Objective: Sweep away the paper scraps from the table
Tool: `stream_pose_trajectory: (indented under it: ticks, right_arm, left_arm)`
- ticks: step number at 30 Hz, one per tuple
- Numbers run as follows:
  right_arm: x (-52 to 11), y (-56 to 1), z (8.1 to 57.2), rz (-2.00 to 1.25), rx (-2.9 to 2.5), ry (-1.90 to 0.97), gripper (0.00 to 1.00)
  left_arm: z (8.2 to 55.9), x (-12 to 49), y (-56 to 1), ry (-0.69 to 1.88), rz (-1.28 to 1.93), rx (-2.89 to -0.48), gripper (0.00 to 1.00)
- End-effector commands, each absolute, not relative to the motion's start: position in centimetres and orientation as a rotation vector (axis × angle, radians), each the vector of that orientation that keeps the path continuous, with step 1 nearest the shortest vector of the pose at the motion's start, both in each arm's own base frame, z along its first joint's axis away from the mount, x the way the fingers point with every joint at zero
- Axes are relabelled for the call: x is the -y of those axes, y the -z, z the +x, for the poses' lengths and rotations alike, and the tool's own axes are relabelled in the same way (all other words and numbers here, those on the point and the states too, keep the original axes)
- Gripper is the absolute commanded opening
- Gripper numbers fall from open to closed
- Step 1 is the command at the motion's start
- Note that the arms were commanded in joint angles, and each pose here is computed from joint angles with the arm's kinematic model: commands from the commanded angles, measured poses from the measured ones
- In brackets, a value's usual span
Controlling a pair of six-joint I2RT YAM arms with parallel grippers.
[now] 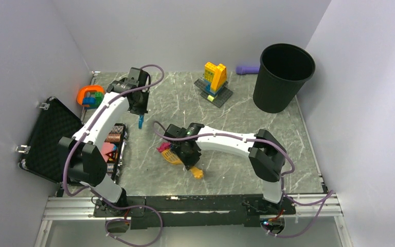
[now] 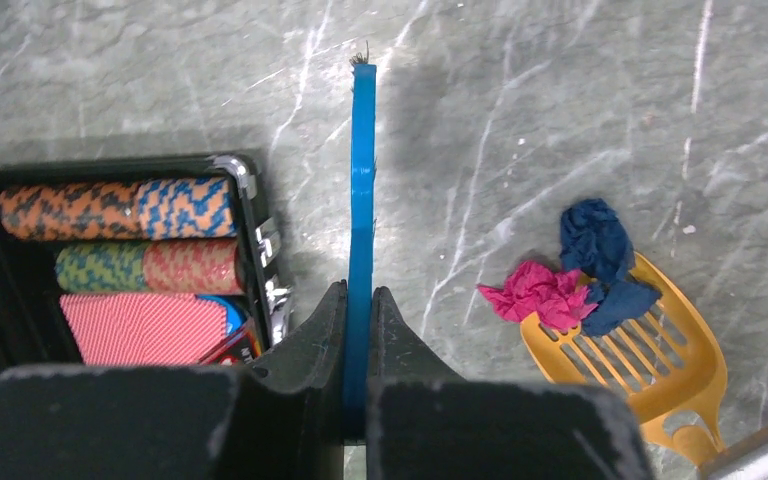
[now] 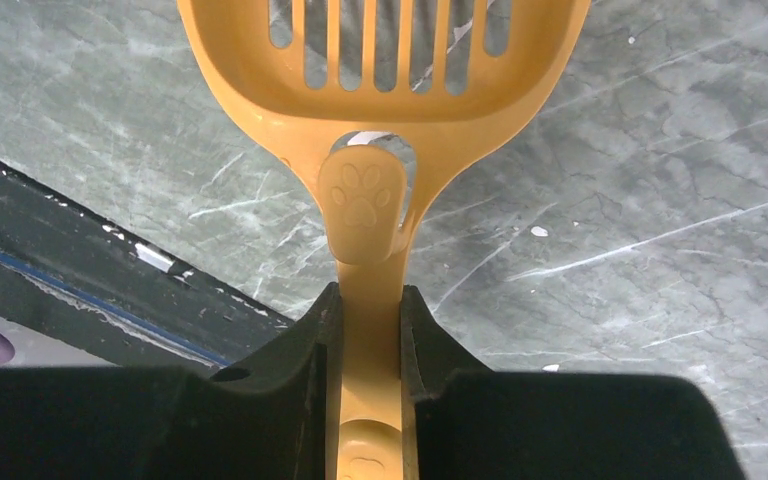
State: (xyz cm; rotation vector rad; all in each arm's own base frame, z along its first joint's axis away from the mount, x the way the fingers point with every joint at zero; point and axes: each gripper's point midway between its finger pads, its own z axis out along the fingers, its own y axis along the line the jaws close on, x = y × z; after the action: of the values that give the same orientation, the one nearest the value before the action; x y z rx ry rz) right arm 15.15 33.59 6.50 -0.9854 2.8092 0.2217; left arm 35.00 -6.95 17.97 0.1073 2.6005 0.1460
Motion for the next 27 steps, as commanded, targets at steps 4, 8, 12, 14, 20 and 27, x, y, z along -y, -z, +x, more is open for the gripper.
stream_pose_trajectory:
  ticks: [4,8,12,14,20,27]
  right_arm:
    - [-31.9,-7.4,15.1,-0.990,-2.816,-0.196,0.00]
    - [-30.6,-7.4,15.4,-0.977,-2.820,-0.192,0.00]
    - [-29.7,-7.9,15.0,-1.022,-2.830,-0.213,0.00]
    - [-29.6,-8.2,14.7,-1.052,-2.828,-0.227,0.00]
    - [-29.5,-7.6,14.5,-1.099,-2.823,-0.235,0.00]
    - [-30.2,-7.3,15.1,-1.117,-2.795,-0.240,0.00]
  left_arm:
    - [37.4,10.3,-17.0,0.040,0.291,-2.594,0.00]
    - [36.9,11.4,-15.5,0.061,0.348,-2.694,0.00]
    - [36.2,12.8,-14.3,0.024,0.471,-2.711,0.00]
    - [35.7,14.1,-13.7,0.053,0.540,-2.725,0.00]
    - [33.1,16.7,-11.4,0.070,0.695,-2.813,0.00]
    - [29.7,18.0,-10.6,0.140,0.773,-2.884,0.00]
